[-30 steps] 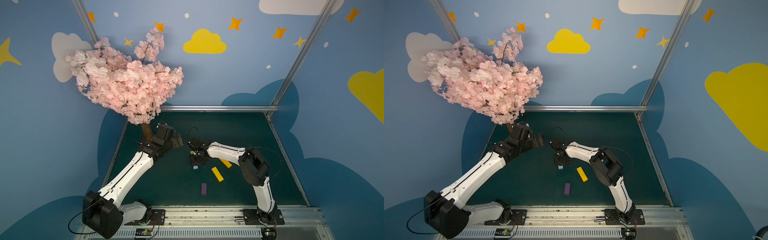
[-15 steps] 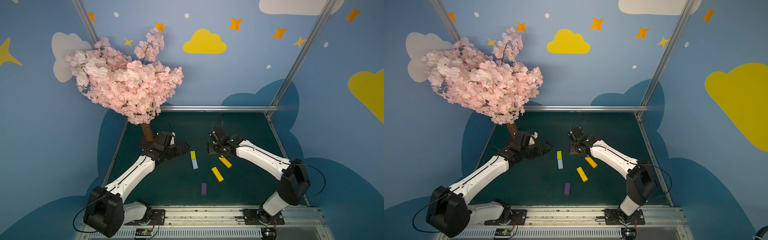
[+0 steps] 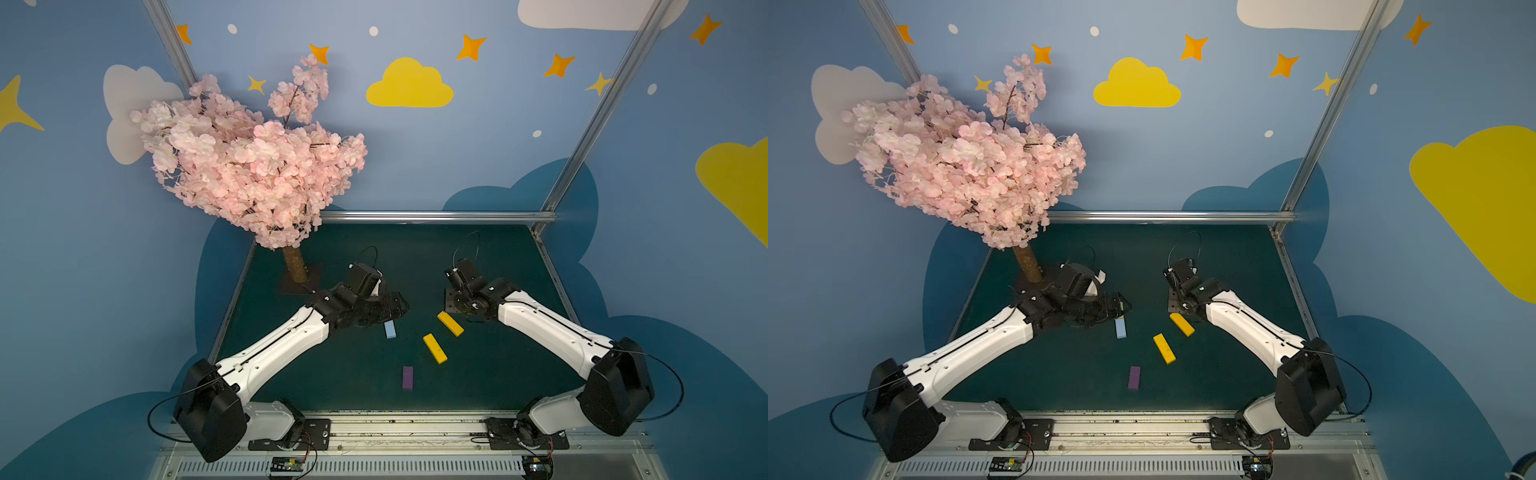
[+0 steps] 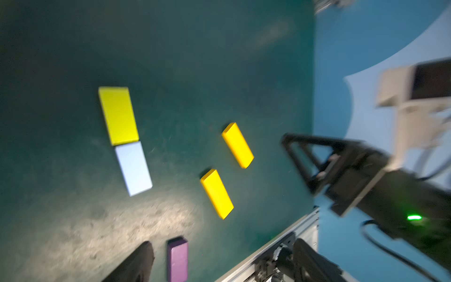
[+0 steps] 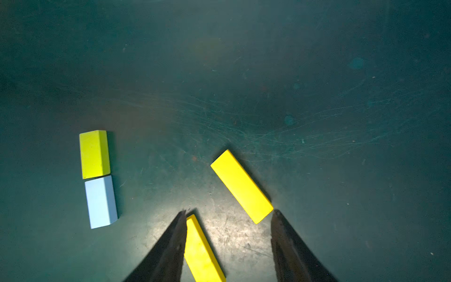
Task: Assemble the letter k with building blocks
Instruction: Pick up the building block from the center of the board.
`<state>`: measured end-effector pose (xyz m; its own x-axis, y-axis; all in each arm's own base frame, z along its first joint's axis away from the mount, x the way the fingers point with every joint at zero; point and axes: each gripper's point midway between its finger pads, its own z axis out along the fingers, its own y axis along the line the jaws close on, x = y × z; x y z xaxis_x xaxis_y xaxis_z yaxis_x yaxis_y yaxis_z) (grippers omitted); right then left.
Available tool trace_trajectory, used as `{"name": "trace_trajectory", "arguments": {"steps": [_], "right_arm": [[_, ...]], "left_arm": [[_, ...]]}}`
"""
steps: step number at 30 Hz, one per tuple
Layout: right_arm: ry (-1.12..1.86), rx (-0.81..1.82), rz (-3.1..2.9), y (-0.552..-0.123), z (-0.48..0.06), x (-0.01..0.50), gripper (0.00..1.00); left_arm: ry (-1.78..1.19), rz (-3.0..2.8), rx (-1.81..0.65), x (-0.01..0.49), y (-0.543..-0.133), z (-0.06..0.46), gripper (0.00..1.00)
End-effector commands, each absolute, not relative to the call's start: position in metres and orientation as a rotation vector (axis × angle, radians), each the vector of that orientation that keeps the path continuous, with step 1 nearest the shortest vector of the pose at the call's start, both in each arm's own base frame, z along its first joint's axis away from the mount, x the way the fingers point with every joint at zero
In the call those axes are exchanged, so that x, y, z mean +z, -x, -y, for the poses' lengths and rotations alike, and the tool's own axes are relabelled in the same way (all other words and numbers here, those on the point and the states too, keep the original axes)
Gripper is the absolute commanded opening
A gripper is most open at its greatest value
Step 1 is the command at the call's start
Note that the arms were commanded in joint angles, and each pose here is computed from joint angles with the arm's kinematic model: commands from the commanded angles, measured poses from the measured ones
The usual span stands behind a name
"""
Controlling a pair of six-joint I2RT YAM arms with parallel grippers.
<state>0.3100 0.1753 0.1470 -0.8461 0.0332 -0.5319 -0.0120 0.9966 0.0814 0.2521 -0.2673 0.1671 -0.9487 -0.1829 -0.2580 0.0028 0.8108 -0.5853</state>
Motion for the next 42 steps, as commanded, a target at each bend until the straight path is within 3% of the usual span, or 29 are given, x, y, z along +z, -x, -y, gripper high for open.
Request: {"name": "trace_trajectory", "arguments": {"steps": [1,11,18,29,36,42], "right_arm": [[-0.065,0.067,-2.516,-0.315,-0.150,0.167,0.56],[-0.156,0.121,-2.435,-0.319,-0.117,0.196,0.56],[-0.166,0.165,-2.418,-0.310,-0.116,0.191,0.56],[-0.151,0.215,-2.389,-0.302,-0.116,0.194,0.56],[-0.150,0.221,-2.387,-0.301,-0.117,0.192,0.56],[-0.146,0.223,-2.398,-0.302,-0.118,0.187,0.56]], "left_arm": [[0.210,-2.891,-0.486,0.117,-0.219,0.241,0.85],[0.115,-3.005,-0.122,0.064,-0.170,0.266,0.80],[0.015,-3.047,-0.090,0.044,-0.162,0.292,0.72],[0.077,-3.099,-0.226,0.014,-0.157,0.302,0.70],[0.093,-3.094,-0.269,0.010,-0.161,0.306,0.41],[0.192,-3.087,-0.184,0.010,-0.169,0.283,0.35]]}}
